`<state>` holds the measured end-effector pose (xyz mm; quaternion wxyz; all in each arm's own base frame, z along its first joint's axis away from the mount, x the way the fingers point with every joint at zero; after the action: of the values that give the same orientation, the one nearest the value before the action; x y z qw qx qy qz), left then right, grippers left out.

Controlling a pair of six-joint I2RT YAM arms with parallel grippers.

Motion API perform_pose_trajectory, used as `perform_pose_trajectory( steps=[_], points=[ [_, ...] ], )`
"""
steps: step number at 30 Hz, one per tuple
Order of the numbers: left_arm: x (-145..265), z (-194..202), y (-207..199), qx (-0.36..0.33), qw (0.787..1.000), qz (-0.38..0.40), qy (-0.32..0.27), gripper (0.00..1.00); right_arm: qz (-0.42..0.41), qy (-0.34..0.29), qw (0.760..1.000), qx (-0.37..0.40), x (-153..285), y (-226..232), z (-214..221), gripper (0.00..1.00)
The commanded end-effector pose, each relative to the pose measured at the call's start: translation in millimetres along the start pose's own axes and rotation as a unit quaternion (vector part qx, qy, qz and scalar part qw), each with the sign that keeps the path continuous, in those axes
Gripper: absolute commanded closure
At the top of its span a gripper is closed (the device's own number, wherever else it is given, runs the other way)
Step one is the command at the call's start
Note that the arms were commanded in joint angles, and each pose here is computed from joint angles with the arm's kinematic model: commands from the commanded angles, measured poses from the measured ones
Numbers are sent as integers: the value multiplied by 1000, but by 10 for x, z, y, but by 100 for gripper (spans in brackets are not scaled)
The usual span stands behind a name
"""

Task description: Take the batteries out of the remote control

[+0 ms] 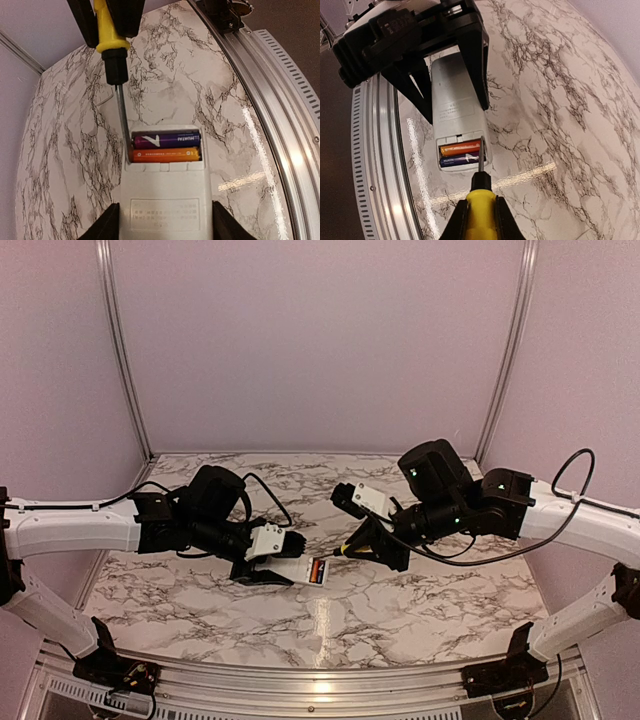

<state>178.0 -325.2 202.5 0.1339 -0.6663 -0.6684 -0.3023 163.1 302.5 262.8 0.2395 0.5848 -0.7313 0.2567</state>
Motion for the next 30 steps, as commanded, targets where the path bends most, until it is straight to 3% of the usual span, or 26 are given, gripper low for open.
perform_pose_trajectory(
  steps=[1, 30],
  points=[
    [0, -106, 40, -8, 1000, -8, -22, 100, 10, 24, 1000, -5, 56, 9, 76, 100],
    [-52, -57, 57, -7, 1000, -13, -16, 100, 26, 31, 999, 1, 82, -40, 47, 100]
  ],
)
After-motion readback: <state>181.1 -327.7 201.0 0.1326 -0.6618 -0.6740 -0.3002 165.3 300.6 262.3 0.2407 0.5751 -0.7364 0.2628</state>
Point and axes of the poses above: each gripper's point midway between its finger pads, its own x axis back along the fingers, its own y axis along the line the jaws close on, z = x × y, the point moved 5 cm from there along x, back along the fingers, and after that the axes turned 8 degrees about x, right-handed, at the moved point
